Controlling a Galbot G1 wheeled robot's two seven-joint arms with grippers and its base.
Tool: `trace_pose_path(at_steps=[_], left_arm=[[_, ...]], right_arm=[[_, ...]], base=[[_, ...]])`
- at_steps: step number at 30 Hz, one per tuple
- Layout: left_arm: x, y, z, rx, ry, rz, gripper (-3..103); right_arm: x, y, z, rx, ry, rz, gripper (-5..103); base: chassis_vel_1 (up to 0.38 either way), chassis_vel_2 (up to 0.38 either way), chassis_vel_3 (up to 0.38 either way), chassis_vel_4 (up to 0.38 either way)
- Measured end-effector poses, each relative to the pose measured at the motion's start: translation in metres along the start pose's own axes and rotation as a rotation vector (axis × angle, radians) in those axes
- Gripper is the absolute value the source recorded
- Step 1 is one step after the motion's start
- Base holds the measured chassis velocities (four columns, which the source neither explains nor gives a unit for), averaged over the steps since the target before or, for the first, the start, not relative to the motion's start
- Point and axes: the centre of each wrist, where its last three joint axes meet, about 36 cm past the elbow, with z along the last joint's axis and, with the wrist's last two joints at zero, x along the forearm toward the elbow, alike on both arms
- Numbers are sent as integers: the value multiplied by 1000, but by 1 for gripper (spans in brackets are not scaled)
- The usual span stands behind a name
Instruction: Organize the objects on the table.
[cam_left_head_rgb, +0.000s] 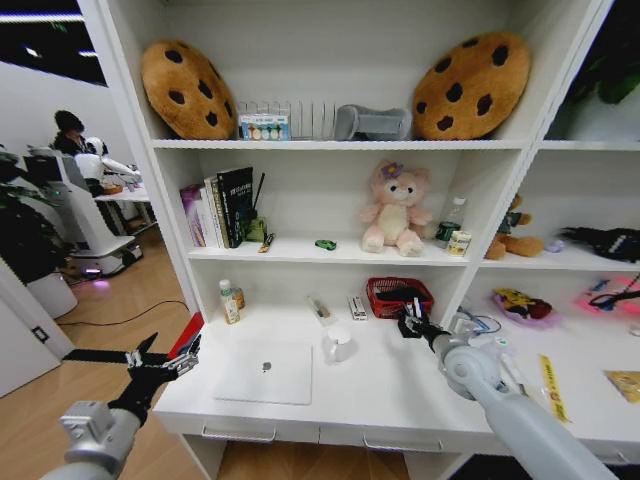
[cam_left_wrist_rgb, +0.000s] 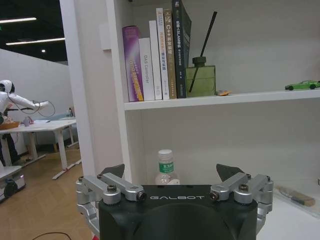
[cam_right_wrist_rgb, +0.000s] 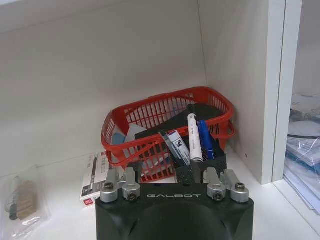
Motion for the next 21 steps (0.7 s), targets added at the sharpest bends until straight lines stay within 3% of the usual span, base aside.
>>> trace_pose_path(at_steps=[18,21], left_arm=[[0,0,0,0,0,0,100],[0,0,0,0,0,0,100]], right_arm=[[-20,-12,3,-7,10,27,54],[-23,-14,1,-8,5,30,57]], base=[[0,0,0,0],[0,0,0,0]])
